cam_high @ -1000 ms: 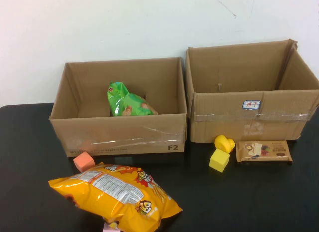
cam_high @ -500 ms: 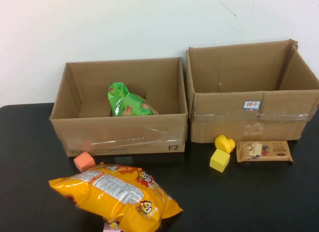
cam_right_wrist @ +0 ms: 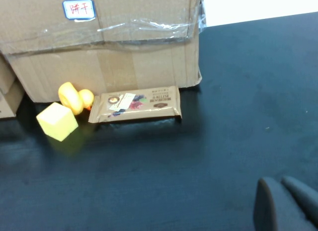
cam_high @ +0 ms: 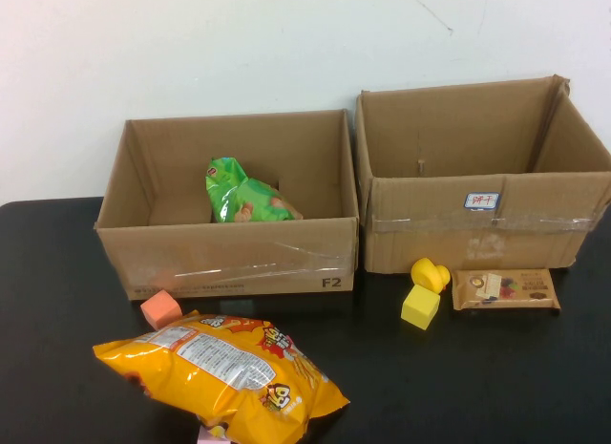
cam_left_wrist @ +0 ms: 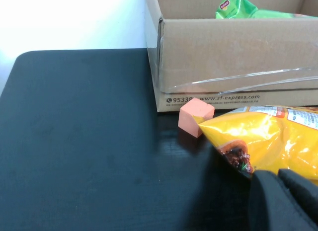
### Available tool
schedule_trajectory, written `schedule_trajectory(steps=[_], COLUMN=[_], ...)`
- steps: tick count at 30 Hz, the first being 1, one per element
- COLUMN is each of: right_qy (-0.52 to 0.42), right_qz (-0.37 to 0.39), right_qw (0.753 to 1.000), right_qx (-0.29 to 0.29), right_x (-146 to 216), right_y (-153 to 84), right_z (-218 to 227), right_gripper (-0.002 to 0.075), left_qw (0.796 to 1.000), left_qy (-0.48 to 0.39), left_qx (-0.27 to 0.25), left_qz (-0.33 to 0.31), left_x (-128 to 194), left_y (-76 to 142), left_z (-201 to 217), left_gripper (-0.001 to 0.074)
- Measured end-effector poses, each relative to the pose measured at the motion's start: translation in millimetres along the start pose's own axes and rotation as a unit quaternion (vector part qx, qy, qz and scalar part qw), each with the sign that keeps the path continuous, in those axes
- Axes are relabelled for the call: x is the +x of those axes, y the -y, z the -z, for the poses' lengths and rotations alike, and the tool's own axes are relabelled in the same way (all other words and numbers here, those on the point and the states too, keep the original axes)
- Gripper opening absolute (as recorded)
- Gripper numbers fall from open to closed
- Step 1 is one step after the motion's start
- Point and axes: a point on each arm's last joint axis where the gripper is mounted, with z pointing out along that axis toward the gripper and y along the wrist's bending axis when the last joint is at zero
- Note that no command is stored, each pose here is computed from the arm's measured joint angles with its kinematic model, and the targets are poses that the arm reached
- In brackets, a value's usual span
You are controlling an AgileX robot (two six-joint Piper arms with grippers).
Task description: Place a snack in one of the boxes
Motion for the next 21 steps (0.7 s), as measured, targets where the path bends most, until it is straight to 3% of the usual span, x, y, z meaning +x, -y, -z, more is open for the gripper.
schedule_trajectory(steps=[15, 21], right_qy=[0.013, 0.116], right_qz=[0.005, 0.004], right_qw=[1.000, 0.993], right_qx=[-0.004, -0.017], right_x=[-1.5, -19.6], right_y=[-0.6, -3.0], right_z=[-0.5, 1.7], right_gripper=[-0.0001, -0.0001], left_qw=[1.000, 0.992], left_qy=[0.009, 0.127], left_qx=[0.001, 0.000], left_qz=[0.002, 0.002], left_x=[-1.6, -21.5], left_y=[0.1, -0.2], left_z=[0.0, 2.2], left_gripper=[-0.0001, -0.0001])
